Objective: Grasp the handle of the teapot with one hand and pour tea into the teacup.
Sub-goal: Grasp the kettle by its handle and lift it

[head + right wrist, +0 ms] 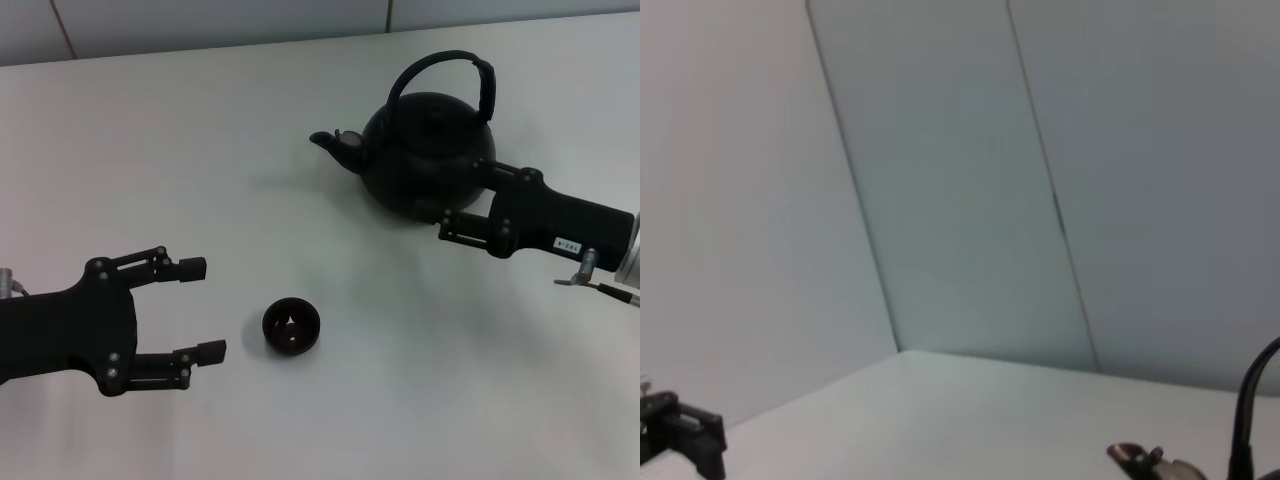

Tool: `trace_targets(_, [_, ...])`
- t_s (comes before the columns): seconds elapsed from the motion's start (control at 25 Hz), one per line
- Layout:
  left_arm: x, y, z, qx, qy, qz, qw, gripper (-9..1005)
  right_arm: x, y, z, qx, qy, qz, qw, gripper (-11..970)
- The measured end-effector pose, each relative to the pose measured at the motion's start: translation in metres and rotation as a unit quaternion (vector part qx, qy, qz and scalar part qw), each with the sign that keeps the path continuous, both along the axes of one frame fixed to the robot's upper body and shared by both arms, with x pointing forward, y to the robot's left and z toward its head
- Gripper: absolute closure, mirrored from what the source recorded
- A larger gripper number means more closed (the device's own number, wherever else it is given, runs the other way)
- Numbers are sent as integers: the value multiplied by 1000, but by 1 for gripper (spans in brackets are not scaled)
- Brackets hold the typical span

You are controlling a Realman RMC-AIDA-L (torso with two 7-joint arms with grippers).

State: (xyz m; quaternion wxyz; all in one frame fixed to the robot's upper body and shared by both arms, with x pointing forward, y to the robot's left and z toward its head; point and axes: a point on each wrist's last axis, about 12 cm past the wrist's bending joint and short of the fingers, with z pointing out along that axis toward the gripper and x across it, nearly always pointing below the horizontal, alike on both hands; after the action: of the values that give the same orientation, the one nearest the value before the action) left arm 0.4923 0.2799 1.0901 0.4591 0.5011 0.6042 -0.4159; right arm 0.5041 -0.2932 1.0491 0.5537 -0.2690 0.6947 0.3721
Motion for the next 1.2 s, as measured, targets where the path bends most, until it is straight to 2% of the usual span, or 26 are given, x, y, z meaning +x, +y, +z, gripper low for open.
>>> trace_targets(0.4, [-3, -2, -4, 6, -8, -6, 1000, 159, -3, -8, -1, 13, 0, -33, 999, 207])
trace_targets(0.8, [-1, 9, -3, 41, -10, -11, 999, 160, -5, -21, -3, 20, -1, -79, 997, 208])
trace_targets(1.2, [-2, 10, -5, 42, -4, -5, 999, 160, 2, -37, -13, 28, 24, -182, 983, 207])
